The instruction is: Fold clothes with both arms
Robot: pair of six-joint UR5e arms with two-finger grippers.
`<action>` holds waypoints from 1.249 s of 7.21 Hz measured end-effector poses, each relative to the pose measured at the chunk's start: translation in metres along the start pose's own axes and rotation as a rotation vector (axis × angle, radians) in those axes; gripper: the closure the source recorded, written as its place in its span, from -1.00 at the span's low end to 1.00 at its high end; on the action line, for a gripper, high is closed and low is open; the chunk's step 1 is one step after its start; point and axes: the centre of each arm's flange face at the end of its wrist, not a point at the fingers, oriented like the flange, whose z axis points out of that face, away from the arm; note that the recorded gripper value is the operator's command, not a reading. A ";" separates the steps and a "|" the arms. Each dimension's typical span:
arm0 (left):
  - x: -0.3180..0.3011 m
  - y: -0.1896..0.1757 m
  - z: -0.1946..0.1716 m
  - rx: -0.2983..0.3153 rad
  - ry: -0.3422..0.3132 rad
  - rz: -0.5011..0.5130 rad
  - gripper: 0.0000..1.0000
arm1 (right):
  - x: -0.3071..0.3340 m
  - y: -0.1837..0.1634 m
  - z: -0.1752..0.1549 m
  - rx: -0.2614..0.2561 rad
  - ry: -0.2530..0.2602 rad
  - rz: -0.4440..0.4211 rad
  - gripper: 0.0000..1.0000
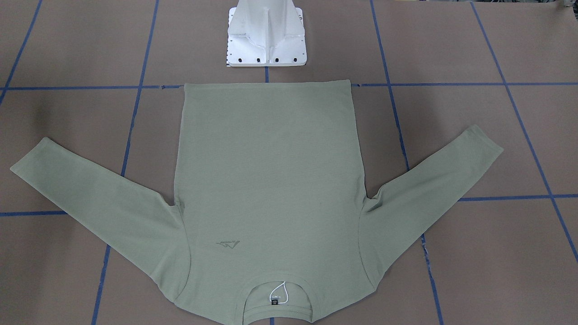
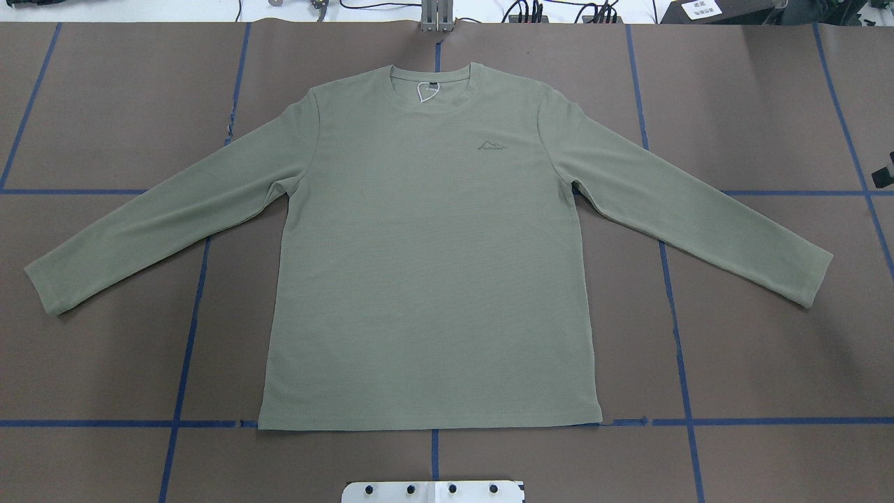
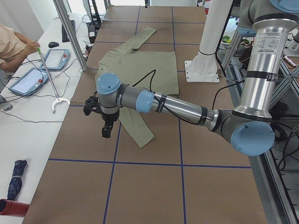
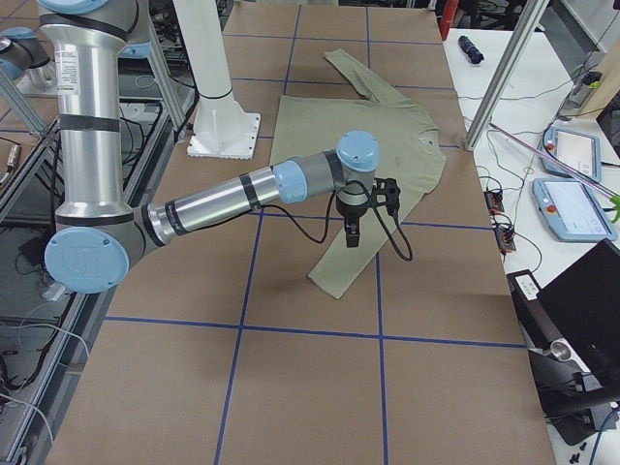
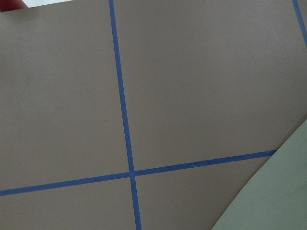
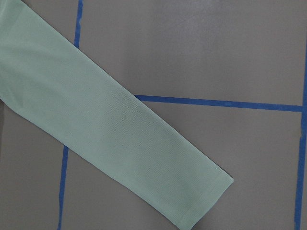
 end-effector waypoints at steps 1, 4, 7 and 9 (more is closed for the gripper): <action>0.009 -0.001 0.003 -0.008 0.019 0.013 -1.00 | 0.002 -0.004 0.021 -0.005 -0.002 0.011 -1.00; 0.043 -0.003 0.003 -0.012 0.084 0.017 -1.00 | 0.033 -0.004 0.092 -0.018 -0.002 0.087 -0.96; 0.054 -0.003 -0.005 0.003 0.090 0.024 -1.00 | 0.079 0.015 0.156 -0.049 -0.009 0.141 -0.92; 0.056 -0.003 -0.007 0.006 0.090 0.027 -1.00 | 0.096 0.027 0.188 -0.052 -0.022 0.170 -0.79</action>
